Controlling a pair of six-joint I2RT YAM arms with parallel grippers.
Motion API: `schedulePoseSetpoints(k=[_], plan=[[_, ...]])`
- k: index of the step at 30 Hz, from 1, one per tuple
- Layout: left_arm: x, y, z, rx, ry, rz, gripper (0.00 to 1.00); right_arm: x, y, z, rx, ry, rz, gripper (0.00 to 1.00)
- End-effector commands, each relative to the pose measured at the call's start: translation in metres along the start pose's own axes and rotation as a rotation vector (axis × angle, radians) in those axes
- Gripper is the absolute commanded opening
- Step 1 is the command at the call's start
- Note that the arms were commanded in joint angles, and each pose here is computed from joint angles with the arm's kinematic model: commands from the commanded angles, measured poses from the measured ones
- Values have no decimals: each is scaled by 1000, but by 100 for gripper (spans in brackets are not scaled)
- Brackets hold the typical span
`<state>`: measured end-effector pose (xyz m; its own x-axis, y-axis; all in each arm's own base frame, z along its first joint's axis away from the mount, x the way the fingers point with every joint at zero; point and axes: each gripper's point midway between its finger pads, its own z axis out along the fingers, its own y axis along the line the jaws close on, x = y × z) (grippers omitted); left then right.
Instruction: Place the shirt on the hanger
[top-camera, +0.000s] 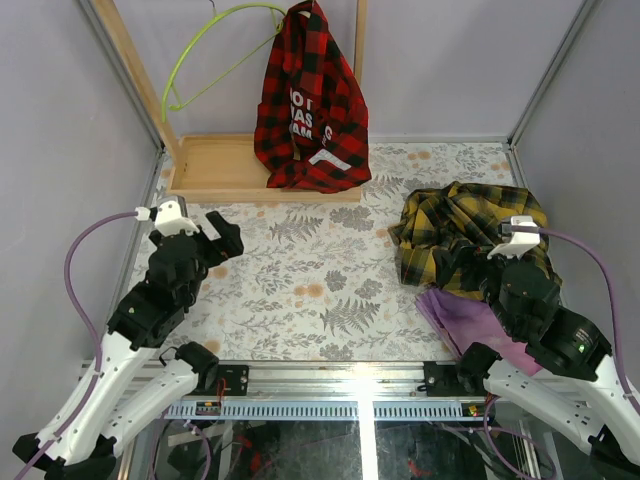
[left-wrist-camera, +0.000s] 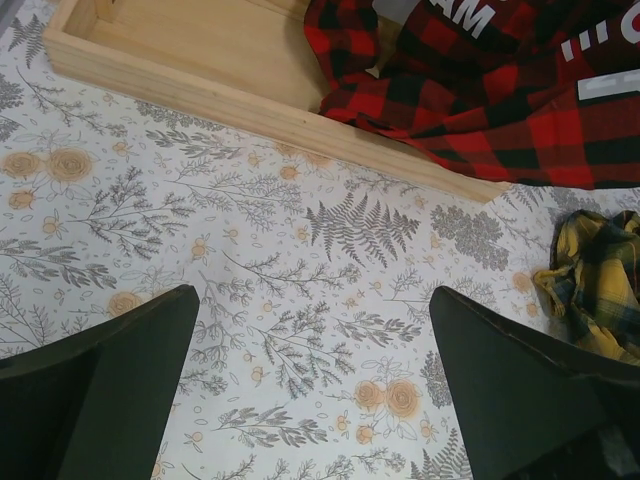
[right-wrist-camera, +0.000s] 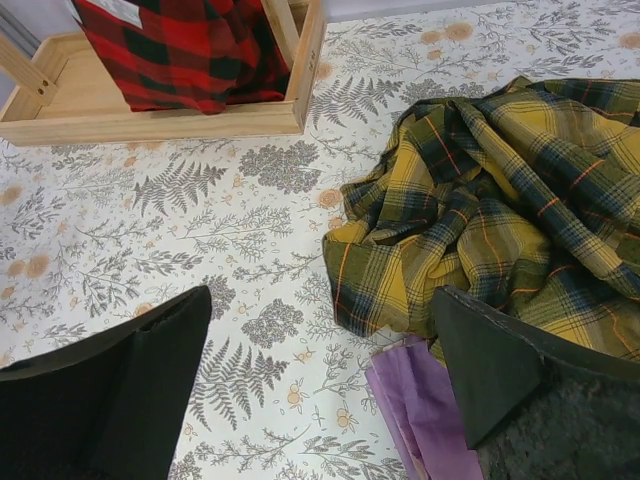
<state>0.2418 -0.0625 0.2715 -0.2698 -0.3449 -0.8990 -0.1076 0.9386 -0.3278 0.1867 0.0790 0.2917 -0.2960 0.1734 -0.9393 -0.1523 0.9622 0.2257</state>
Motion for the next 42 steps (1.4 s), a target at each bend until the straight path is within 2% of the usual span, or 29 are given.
schedulePoseSetpoints(k=[1, 12, 18, 22, 25, 29, 31, 35, 39, 42], plan=[[-10, -12, 0, 46, -23, -16, 100, -3, 8, 0, -34, -2, 20, 99], [-8, -11, 1, 40, -21, -18, 100, 6, 10, 10, -10, 40, -18, 99], [0, -6, 8, 0, -6, -30, 100, 44, 28, 39, 13, 238, -98, 99], [4, -10, 12, 7, 13, -18, 100, 80, 26, 63, 124, 412, -182, 99], [5, -11, 12, 14, 20, -8, 100, 93, 14, 73, 239, 491, -220, 99], [5, -10, 9, 26, 20, 10, 100, 101, -15, 88, 338, 547, -151, 99], [4, -8, 6, 25, 24, 25, 100, 102, -28, 96, 327, 568, -69, 99], [8, -2, 1, 21, 26, 51, 100, 79, -74, 106, 438, 513, 51, 99], [12, 0, -1, 35, 23, 35, 100, 57, -126, 99, 707, 438, 120, 99], [15, -4, 0, 51, 34, 36, 100, 46, -158, 90, 922, 295, 191, 99]])
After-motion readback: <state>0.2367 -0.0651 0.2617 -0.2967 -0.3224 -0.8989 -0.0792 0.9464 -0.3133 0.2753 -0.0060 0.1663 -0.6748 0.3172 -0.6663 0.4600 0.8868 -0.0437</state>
